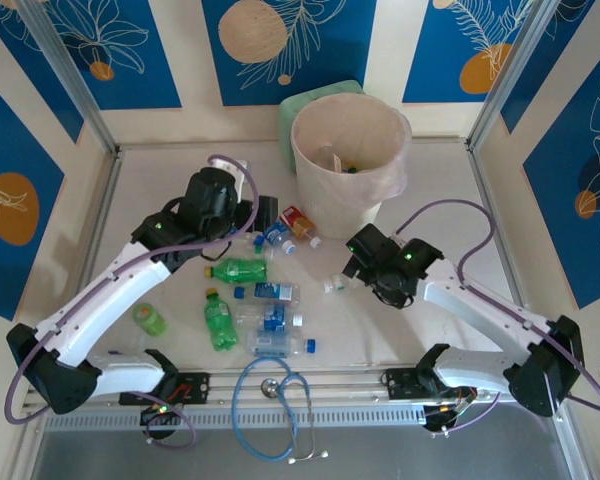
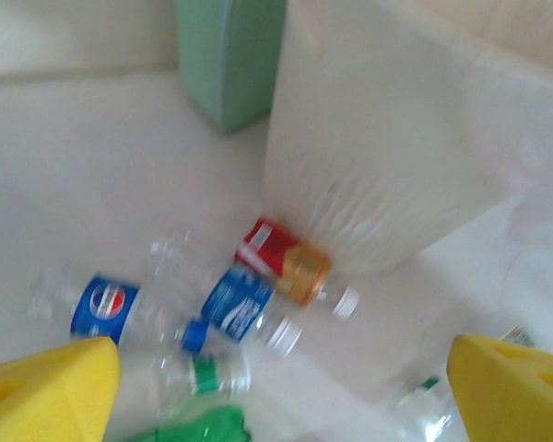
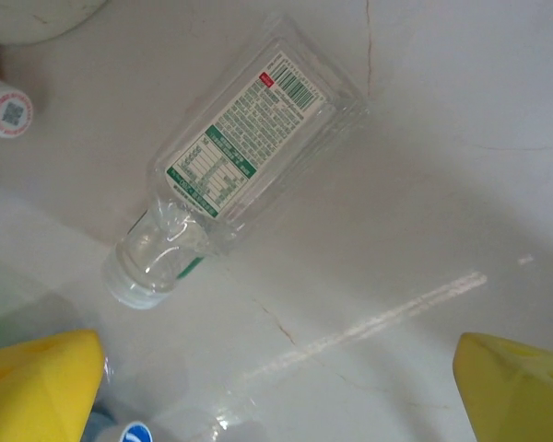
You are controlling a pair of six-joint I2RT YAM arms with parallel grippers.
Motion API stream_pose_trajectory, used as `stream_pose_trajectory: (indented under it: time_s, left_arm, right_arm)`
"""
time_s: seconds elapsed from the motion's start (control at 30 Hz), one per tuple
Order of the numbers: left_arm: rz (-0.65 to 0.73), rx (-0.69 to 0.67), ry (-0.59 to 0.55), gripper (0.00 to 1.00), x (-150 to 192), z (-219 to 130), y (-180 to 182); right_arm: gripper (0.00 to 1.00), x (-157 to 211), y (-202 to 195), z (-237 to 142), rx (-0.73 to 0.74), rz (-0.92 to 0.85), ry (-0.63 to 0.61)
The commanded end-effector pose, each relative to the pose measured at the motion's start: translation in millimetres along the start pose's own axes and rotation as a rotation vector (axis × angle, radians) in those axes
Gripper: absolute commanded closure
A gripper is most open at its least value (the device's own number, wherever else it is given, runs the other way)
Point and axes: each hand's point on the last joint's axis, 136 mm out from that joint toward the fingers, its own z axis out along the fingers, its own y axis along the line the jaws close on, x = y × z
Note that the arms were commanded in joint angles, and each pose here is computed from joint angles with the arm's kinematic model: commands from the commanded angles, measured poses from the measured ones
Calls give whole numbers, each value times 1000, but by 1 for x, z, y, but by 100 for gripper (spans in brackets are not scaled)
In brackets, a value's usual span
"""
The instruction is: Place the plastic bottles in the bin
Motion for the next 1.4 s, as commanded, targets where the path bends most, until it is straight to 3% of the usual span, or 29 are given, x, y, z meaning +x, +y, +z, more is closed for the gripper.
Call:
stream_pose_trajectory:
  time_s: [0.0,0.23,0.83,1.17,1.37]
  left_arm:
    - [-98,5,70,9,26,0,11]
    - [-139,17,174,11,65,14,14]
    - [-127,49,221,13,80,25,9]
    - [-117,56,232,14,81,29,8]
    - [-116,64,233,15,81,30,6]
  right_arm:
    - [1,-1,18,11,-46,72,-9]
    - [4,26,33,33,19,59,56]
    - [2,35,56,68,101,70,113]
    - [8,41,33,86,189,89,139]
    - [22,45,7,82,227,98,141]
